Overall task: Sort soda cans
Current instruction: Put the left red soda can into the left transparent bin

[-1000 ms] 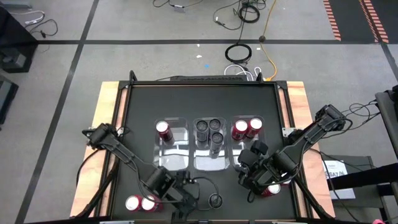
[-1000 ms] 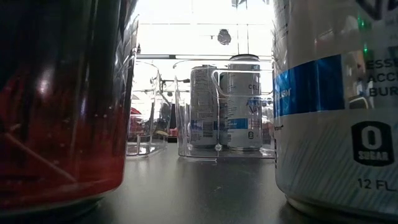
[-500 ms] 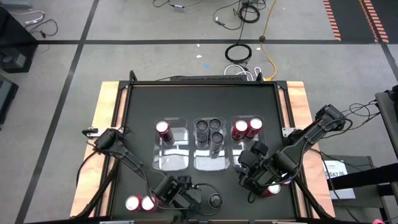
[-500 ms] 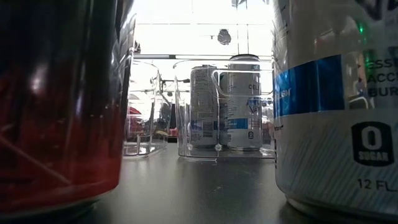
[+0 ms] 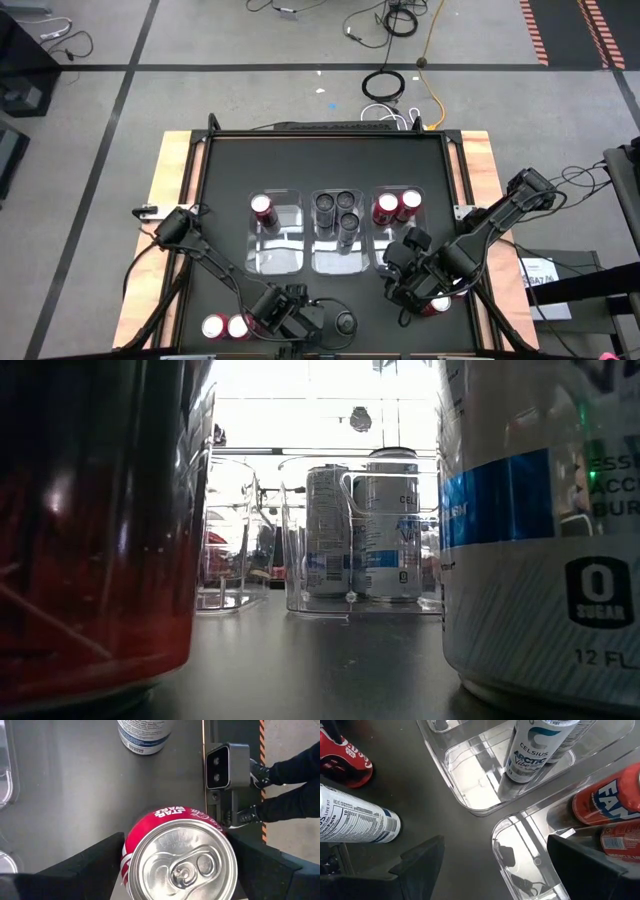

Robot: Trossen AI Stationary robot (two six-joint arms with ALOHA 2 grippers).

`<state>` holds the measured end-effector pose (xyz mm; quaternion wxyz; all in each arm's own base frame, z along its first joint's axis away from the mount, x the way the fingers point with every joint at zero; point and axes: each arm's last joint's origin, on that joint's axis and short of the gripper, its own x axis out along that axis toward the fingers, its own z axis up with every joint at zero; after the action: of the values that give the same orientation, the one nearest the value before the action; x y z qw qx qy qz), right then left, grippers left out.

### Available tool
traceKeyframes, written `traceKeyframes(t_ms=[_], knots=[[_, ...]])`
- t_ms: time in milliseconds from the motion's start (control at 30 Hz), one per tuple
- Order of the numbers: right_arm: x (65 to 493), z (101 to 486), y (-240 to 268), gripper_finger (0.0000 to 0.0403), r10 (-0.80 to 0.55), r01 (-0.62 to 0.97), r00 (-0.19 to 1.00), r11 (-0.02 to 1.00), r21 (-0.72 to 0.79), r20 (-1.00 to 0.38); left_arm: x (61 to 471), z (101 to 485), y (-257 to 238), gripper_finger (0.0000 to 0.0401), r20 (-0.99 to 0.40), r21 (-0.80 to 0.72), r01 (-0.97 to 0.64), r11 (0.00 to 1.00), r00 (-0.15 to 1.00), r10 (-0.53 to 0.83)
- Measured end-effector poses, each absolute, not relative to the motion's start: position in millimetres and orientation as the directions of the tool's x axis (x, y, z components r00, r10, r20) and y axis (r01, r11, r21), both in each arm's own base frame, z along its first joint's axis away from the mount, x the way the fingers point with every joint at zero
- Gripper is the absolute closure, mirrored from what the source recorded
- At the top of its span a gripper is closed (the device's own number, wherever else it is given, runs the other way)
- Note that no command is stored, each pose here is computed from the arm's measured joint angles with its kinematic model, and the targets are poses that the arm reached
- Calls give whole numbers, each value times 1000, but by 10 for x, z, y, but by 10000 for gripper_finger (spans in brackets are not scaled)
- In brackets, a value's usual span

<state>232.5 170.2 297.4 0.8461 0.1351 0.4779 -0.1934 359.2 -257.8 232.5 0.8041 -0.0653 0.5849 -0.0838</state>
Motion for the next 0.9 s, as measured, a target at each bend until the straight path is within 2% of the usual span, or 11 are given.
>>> traceKeyframes(t_ms=[167, 400, 700, 900], knots=[[2325, 2974, 1702, 57, -198, 456, 469, 889, 44, -861, 3591, 2321, -2575, 58, -931, -196, 64, 979, 302, -206], [2325, 2974, 1702, 57, -198, 453, 469, 891, 42, -861, 3589, 2318, -2573, 86, -932, -193, 64, 979, 300, -203], [2325, 2975, 1702, 57, -198, 448, 469, 893, 39, -860, 3611, 2359, -2556, 86, -933, -192, 52, 980, 300, -199], [2325, 2975, 1702, 57, -198, 448, 469, 893, 38, -860, 3657, 2551, -2445, 86, -940, -183, 20, 983, 290, -181]])
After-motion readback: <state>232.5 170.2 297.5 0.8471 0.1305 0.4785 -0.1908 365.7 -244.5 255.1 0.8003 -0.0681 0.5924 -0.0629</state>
